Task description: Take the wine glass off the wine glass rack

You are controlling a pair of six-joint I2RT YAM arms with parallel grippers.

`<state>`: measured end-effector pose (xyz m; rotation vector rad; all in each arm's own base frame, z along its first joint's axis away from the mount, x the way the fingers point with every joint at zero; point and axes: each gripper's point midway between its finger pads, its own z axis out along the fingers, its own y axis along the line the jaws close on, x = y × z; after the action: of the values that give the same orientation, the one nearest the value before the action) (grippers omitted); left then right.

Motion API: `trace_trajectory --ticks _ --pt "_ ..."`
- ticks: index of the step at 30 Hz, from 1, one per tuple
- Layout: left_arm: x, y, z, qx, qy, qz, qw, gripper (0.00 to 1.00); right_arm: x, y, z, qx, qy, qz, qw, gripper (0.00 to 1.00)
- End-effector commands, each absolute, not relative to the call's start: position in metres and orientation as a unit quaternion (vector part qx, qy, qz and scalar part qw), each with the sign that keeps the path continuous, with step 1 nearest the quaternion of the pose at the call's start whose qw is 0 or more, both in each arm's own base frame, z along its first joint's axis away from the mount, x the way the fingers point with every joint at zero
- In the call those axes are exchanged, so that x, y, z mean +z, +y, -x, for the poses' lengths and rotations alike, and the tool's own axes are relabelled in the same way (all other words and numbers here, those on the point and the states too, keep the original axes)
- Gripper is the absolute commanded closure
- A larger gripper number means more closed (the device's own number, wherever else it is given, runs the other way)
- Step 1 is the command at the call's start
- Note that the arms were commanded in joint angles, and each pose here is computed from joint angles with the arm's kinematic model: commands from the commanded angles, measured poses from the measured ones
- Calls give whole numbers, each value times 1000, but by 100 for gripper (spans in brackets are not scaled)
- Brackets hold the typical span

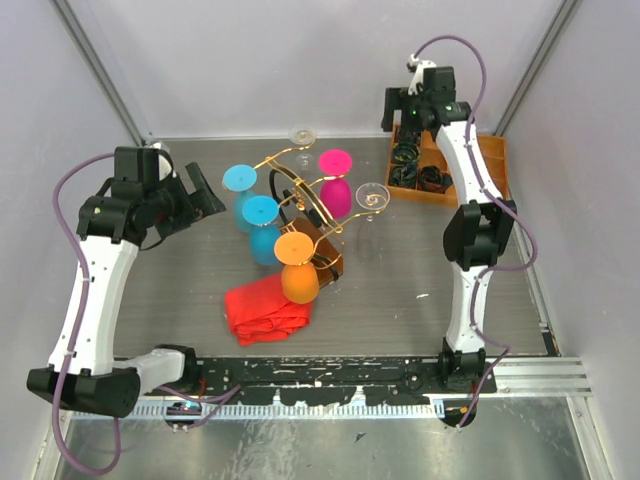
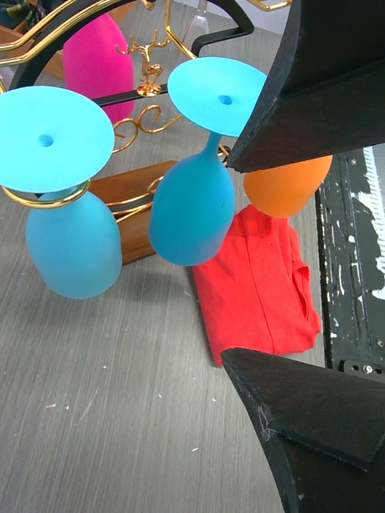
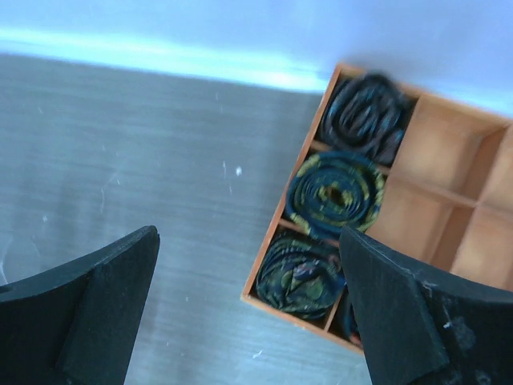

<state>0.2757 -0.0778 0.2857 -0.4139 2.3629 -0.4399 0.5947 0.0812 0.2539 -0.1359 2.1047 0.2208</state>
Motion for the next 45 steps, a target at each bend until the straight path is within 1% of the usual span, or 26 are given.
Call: trace_trajectory --ticks 1,6,13,20,28,32,35,38,40,41,45 --pt "289 -83 -267 -189 908 156 341 2 179 87 -576 96 921 41 374 0" --pt "288 -85 -267 -195 907 156 340 2 139 96 -572 55 939 56 334 0" --pt "285 -83 -264 -191 909 152 338 2 95 85 -554 -5 957 63 283 1" --pt "283 -86 -264 -196 909 152 335 2 90 39 -536 -124 957 62 254 0" --pt "286 -86 -262 -197 908 152 336 2 95 4 -529 -183 951 42 244 0" --pt "284 -83 -261 -190 910 153 335 2 122 -9 -536 -210 938 17 276 0" --pt "279 -73 -257 -161 915 161 333 1 171 -1 -543 -180 922 9 343 0" --pt "265 -62 -243 -126 927 179 305 10 234 14 -543 -129 897 -2 423 0" --pt "253 -62 -231 -122 935 192 271 22 275 20 -539 -105 879 -7 465 0" --pt "246 -65 -224 -126 939 199 252 25 291 22 -536 -95 871 -10 481 0" --pt "222 -81 -198 -157 942 226 191 25 339 30 -519 -61 849 -12 524 0"
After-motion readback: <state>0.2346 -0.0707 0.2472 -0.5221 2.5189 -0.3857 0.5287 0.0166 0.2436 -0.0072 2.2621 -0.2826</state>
